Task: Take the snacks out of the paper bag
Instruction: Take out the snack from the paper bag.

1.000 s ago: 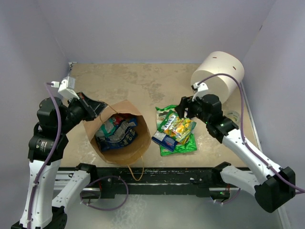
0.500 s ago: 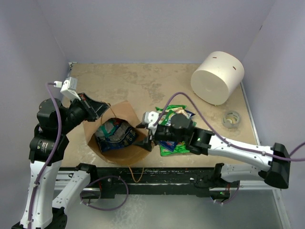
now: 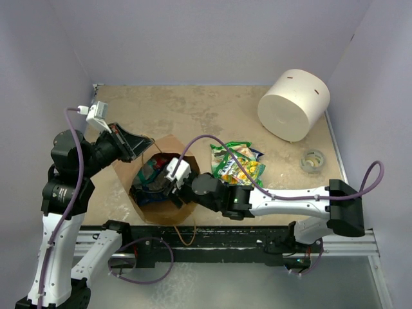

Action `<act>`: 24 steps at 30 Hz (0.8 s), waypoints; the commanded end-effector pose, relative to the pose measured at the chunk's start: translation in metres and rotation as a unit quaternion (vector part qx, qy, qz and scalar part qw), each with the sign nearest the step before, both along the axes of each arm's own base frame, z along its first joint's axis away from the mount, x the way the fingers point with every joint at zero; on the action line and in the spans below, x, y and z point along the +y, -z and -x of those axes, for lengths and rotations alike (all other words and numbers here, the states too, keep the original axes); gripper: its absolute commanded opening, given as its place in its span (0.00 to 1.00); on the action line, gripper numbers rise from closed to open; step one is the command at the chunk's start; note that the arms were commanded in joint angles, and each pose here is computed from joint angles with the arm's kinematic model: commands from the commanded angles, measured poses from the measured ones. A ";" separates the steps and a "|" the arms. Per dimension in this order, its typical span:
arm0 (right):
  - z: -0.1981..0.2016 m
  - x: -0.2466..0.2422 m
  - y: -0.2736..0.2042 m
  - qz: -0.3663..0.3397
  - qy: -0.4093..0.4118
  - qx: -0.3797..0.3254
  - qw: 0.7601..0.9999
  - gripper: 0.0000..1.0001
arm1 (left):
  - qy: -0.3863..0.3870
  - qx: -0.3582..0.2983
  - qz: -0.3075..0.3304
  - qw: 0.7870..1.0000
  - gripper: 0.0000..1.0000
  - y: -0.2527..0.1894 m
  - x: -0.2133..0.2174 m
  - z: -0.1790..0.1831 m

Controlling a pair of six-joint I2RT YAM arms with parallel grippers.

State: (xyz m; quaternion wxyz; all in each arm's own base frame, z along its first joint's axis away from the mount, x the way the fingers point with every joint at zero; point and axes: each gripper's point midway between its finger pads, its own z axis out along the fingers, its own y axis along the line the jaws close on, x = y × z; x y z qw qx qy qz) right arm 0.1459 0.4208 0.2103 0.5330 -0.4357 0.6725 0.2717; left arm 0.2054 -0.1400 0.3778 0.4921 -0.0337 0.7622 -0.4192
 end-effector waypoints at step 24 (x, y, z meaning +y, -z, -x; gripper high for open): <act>-0.090 -0.054 0.074 0.040 0.245 0.001 0.969 0.63 | 0.121 0.030 0.120 0.985 0.00 -0.007 -0.041 -0.003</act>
